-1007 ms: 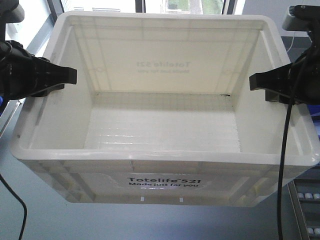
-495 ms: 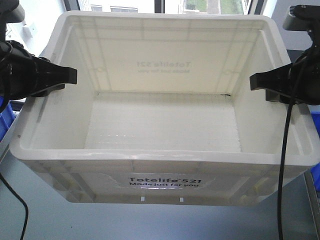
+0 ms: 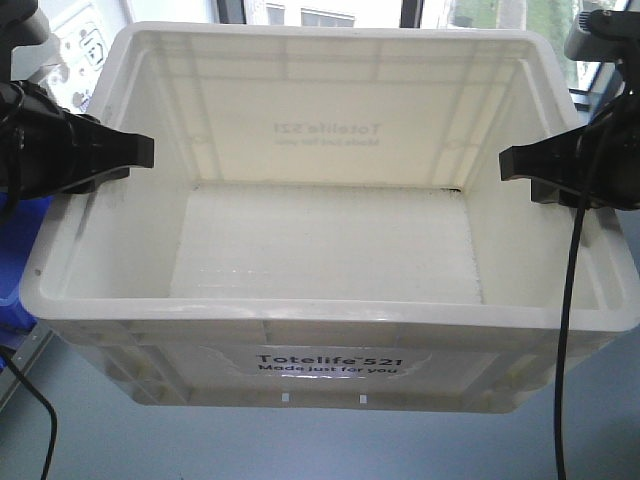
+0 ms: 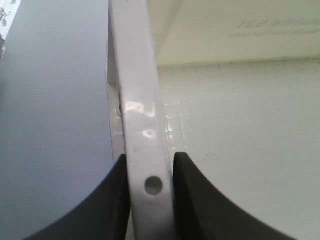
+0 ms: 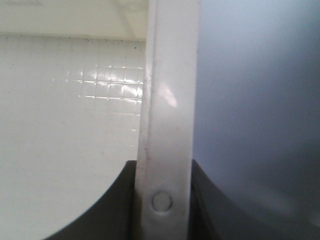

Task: Move bin from left to right shelf
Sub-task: 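Keep holding the crate while the base drives across the room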

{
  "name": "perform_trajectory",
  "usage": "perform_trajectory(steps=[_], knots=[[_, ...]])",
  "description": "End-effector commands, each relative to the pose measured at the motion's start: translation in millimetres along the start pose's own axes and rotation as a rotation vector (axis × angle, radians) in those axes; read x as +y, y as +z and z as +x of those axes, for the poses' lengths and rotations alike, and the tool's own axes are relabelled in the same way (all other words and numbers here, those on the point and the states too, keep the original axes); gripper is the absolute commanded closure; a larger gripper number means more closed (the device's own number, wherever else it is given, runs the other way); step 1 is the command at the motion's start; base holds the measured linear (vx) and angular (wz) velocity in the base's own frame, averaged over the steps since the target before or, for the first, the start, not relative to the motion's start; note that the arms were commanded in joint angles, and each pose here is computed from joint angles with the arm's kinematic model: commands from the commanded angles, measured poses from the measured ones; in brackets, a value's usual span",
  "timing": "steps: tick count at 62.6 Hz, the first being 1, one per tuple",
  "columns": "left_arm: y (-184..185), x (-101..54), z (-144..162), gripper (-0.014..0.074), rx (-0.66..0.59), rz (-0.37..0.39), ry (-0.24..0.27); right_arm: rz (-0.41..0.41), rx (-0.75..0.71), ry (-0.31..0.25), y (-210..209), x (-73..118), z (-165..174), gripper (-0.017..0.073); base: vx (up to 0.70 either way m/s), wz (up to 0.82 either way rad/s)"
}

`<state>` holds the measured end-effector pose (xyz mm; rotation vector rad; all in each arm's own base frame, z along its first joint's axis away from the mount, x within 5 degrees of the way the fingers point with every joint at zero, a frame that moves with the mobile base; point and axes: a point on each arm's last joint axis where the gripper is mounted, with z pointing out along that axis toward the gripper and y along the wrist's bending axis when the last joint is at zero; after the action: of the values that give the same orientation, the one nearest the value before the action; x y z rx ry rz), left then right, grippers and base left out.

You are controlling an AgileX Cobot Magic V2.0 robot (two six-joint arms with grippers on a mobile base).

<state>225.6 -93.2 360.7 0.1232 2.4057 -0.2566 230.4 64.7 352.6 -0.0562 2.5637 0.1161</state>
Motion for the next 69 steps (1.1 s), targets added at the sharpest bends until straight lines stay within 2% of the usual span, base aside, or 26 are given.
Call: perform_trajectory(steps=[1,69], knots=[[-22.8,-0.8,-15.9,0.0600,-0.169,0.018,0.046,0.031,-0.184,-0.047,-22.0,-6.5,-15.8,0.0564,0.26,0.46],[-22.8,-0.8,-15.9,0.0600,-0.169,0.018,0.046,0.032,-0.184,-0.048,-22.0,-6.6,-15.9,0.0564,0.19,0.37]])
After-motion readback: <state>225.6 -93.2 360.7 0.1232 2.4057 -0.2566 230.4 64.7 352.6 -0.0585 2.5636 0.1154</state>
